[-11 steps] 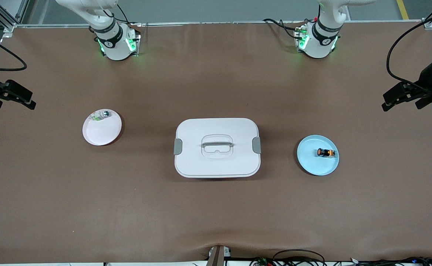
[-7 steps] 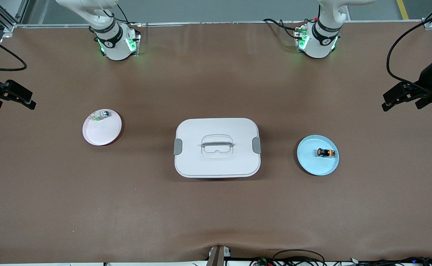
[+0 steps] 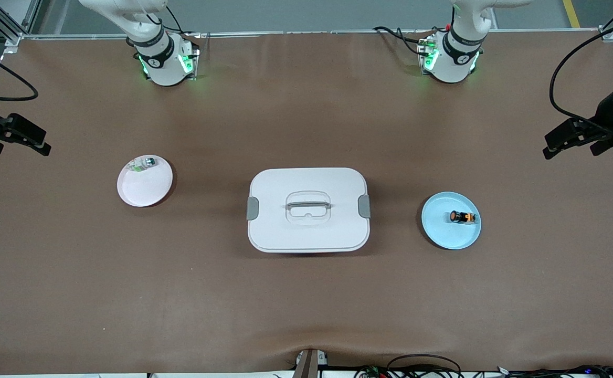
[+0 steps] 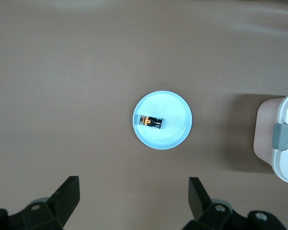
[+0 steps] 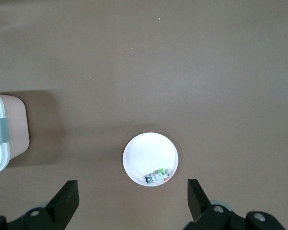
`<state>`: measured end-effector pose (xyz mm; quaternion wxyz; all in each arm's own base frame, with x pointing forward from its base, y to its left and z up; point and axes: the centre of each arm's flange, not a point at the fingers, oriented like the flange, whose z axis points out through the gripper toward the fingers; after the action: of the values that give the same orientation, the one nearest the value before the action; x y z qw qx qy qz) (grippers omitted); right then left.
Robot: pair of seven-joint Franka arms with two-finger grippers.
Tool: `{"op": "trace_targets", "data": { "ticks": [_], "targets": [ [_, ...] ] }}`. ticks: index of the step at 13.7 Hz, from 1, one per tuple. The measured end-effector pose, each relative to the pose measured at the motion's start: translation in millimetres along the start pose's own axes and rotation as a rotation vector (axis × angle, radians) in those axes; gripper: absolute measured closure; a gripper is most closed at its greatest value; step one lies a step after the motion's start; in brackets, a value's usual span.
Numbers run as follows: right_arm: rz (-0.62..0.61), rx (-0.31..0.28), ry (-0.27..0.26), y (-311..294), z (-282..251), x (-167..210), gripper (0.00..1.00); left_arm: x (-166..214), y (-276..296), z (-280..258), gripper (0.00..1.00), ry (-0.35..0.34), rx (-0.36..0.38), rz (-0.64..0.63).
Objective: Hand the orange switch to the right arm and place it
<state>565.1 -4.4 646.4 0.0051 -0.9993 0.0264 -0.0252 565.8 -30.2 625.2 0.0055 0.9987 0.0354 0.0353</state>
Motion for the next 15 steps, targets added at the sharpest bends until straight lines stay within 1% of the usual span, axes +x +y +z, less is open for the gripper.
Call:
{"op": "trace_targets", "data": {
  "ticks": [3, 6, 10, 12, 15],
  "targets": [
    [0.000, 0.000, -0.001, 0.0, 0.2, -0.1, 0.00, -6.0, -2.1, 6.8, 0.00, -0.065, 0.008, -0.002],
    [0.000, 0.000, -0.002, 0.1, 0.5, 0.0, 0.00, -5.8, -2.2, 14.3, 0.00, -0.093, 0.011, -0.001],
    [0.000, 0.000, -0.003, 0.1, 0.6, 0.1, 0.00, 5.8, 2.4, 53.0, 0.00, -0.162, -0.004, 0.004],
    [0.000, 0.000, -0.003, 0.2, 0.6, 0.1, 0.00, 12.9, 5.2, 79.0, 0.00, -0.174, -0.005, 0.006],
    [0.000, 0.000, -0.003, 0.2, 0.6, 0.1, 0.00, 14.4, 6.5, 108.6, 0.00, -0.171, -0.006, 0.007]
  ]
}}
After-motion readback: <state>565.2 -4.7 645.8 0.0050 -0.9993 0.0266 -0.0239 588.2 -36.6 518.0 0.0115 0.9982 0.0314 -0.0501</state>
